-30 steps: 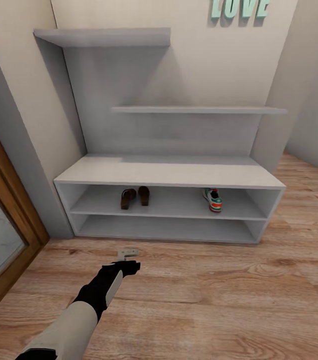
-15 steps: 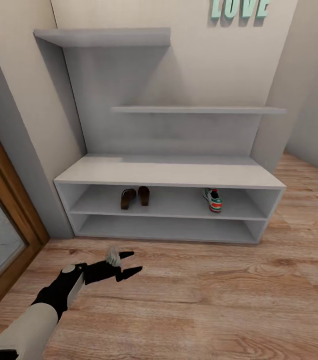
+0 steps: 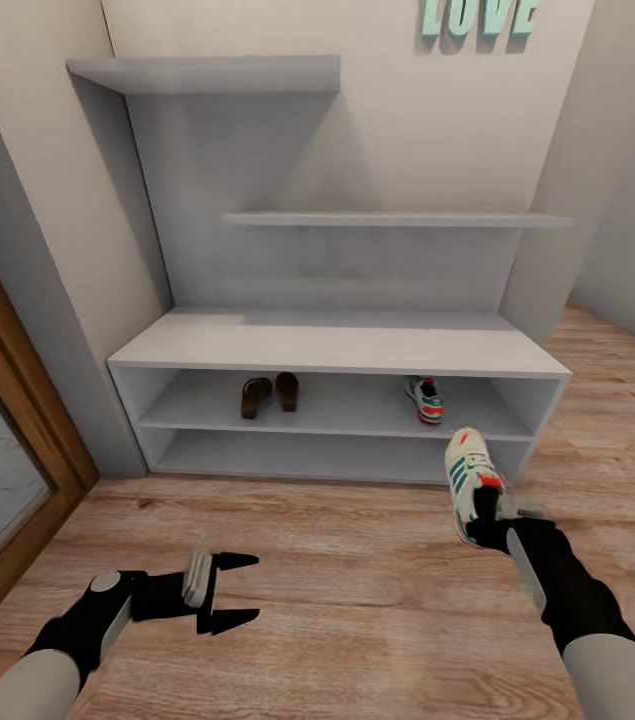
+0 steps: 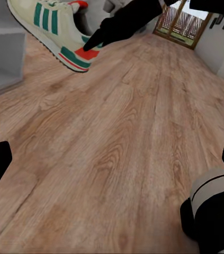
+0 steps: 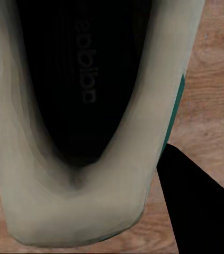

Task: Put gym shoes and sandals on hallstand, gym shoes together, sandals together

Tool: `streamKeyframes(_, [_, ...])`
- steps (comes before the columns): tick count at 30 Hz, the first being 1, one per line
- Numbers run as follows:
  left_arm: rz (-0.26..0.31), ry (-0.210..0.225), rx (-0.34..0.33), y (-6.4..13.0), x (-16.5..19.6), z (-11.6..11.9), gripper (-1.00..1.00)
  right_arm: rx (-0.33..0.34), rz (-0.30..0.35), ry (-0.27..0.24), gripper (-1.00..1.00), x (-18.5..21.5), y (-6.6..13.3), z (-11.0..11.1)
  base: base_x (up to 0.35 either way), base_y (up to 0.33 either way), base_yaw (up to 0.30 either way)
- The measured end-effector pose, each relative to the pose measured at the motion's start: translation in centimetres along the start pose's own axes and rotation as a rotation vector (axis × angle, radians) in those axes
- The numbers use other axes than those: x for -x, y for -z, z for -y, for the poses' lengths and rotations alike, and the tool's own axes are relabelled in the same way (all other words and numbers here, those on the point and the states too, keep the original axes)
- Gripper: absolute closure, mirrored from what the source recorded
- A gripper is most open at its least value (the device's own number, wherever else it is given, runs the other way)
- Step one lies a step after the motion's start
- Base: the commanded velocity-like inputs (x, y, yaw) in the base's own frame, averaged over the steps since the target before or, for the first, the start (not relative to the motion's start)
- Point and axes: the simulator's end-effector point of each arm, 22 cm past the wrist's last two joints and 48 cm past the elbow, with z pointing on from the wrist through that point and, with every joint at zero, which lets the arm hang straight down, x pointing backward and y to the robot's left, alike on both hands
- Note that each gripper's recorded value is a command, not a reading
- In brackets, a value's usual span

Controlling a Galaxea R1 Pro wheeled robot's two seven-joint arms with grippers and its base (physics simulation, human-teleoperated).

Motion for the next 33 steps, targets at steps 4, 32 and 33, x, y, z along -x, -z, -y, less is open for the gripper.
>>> streamKeyframes(4, [-0.006, -0.011, -0.003, 0.3, -0.6, 0.3, -1.0, 0.065, -0.017, 0.006, 1.0, -1.0, 0.2, -4.8, 0.0, 0.0, 0.0])
streamKeyframes(32, [-0.006, -0.01, -0.05, -0.5, -0.8, 1.5, -1.0, 0.2, -0.125, 0.164, 1.0, -5.5, 0.4, -17.0, 0.0, 0.0, 0.0])
streamKeyframes(33, [-0.004, -0.01, -0.052, -0.6, -0.8, 1.6, -1.0, 0.199, -0.135, 0.166, 1.0, -5.9, 0.2, -17.0, 0.0, 0.0, 0.0])
